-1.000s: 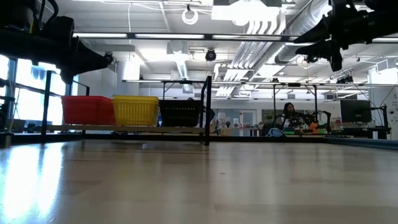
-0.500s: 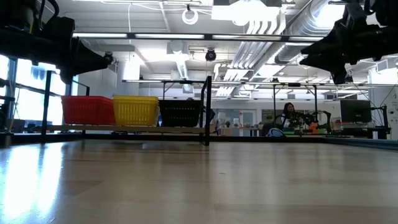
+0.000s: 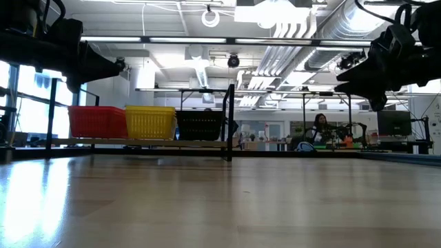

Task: Stack baskets on shelf by color
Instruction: Return to Home Position

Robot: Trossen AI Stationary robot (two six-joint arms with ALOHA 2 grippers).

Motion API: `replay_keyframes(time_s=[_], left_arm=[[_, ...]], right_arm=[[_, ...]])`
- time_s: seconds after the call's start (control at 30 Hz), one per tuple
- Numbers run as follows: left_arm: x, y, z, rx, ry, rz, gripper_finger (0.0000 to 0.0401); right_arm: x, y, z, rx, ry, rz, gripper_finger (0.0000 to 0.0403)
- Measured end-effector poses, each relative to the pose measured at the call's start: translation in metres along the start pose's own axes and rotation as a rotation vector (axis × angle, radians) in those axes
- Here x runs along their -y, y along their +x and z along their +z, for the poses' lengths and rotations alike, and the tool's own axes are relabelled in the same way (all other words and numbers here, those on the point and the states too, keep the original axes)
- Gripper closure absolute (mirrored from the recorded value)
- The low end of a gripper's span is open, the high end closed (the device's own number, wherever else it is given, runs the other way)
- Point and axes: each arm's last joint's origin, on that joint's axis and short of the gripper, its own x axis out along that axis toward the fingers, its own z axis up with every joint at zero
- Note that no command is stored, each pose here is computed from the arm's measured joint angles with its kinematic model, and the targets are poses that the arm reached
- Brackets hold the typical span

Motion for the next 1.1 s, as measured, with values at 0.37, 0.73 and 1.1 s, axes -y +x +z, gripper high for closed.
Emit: replay_keyframes(time_s=[0.37,0.73,1.1], left_arm=[[0.0000,0.0000,0.0000,0.000,0.000,-0.001,0.0327],[0.0001,0.0000,0.0001,0.000,0.000,-0.001,0.0327],[0.0001,0.0000,0.0001,0.000,0.000,-0.001,0.0327]], right_arm=[[0.0023,0.0016,-0.0001,0.053,-0.065,-0.051,0.0277],[0.0023,0.0016,-0.0002,0.052,-0.079,-0.051,0.0277],[0.0023,0.0016,-0.0002,0.052,-0.079,-0.051,0.0277]])
